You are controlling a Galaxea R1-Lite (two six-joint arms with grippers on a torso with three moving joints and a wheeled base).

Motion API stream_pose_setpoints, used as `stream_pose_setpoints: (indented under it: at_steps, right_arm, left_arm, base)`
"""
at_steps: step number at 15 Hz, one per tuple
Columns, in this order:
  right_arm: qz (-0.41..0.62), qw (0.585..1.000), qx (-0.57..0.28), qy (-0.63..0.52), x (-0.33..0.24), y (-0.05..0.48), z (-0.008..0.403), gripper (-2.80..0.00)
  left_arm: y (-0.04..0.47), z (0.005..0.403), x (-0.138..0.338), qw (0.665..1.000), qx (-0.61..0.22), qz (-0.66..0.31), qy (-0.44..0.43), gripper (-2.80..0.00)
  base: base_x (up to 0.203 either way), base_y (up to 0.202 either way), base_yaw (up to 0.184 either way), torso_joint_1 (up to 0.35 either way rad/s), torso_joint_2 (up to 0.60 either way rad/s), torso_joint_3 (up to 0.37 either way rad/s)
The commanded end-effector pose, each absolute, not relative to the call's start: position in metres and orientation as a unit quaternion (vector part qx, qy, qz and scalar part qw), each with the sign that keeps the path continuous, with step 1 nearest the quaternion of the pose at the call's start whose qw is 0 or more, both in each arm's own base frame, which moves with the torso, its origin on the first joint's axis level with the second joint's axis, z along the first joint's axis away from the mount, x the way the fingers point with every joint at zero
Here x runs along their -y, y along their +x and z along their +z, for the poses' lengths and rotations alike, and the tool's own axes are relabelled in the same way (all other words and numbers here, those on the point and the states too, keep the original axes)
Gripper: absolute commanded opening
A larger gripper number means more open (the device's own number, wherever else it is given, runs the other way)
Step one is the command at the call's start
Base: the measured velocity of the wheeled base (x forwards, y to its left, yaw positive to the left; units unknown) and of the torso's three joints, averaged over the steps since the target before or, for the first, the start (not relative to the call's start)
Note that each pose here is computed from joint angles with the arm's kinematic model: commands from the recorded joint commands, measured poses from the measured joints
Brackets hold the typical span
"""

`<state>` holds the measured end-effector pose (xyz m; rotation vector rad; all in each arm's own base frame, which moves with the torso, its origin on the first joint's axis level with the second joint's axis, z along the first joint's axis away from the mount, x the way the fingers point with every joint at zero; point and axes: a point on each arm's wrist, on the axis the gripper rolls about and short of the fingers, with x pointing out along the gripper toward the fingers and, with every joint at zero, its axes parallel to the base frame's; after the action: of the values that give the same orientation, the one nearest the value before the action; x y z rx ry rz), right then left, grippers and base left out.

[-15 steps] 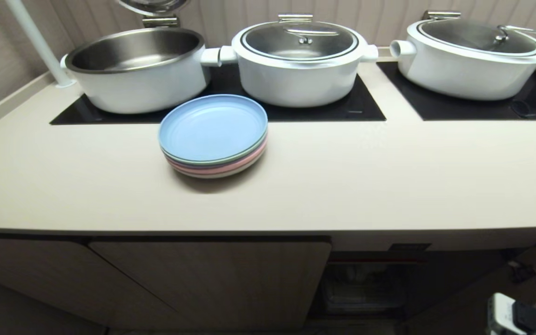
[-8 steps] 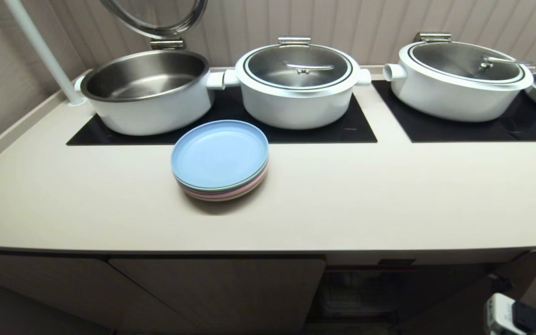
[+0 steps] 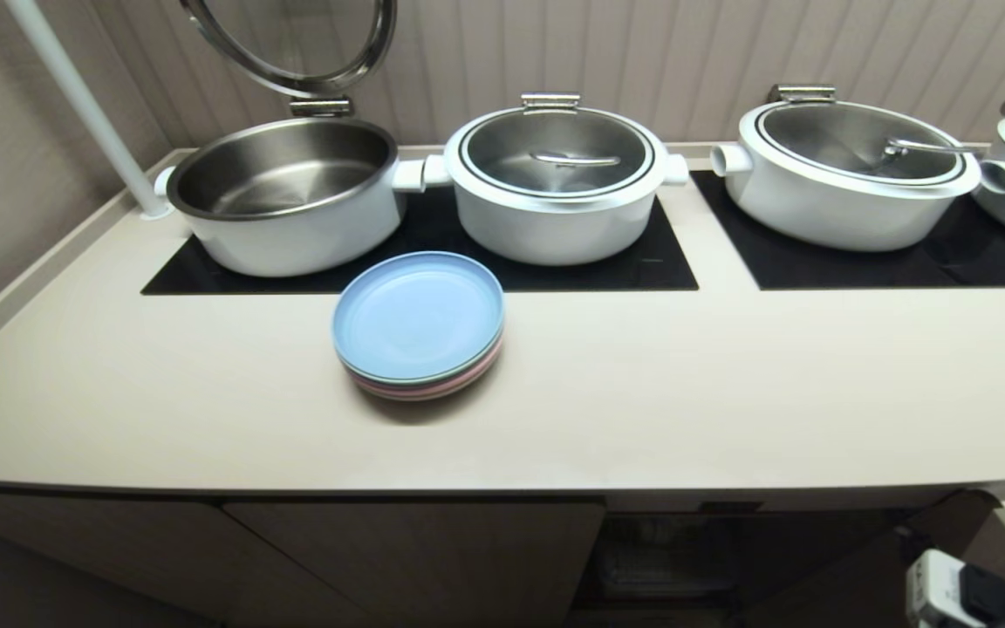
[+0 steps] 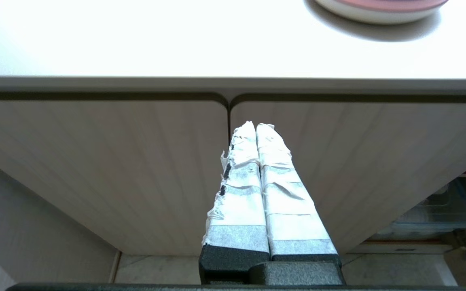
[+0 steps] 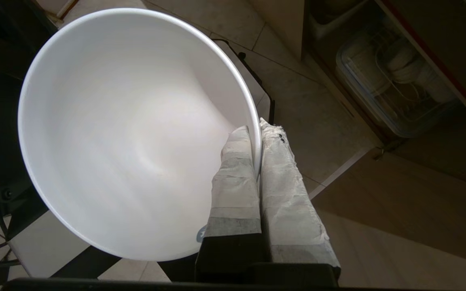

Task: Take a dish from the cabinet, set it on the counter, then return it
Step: Place it on the table

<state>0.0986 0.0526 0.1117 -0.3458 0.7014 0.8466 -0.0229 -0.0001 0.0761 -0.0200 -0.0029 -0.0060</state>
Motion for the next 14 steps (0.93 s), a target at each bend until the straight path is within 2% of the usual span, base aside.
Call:
stream_pose_setpoints:
  at_steps: [1, 14]
  right_arm:
    - [0.402, 0.838, -0.332, -0.164, -0.0528, 0.099, 0.1115, -2.8]
    - [0.401, 0.837, -0.333, -0.164, -0.0533, 0.1005, 0.1117, -2.8]
  left_arm:
    - [-0.0229, 0.0761, 0.0001, 1.0, 0.002, -0.003, -0.01, -2.8]
    - [-0.0229, 0.0761, 0.0001, 1.0, 0.002, -0.003, -0.01, -2.8]
  base:
    - [0.0, 0.0, 0.0, 0.163, -0.32, -0.169]
    - [0.0, 0.0, 0.0, 0.138, -0.28, -0.142]
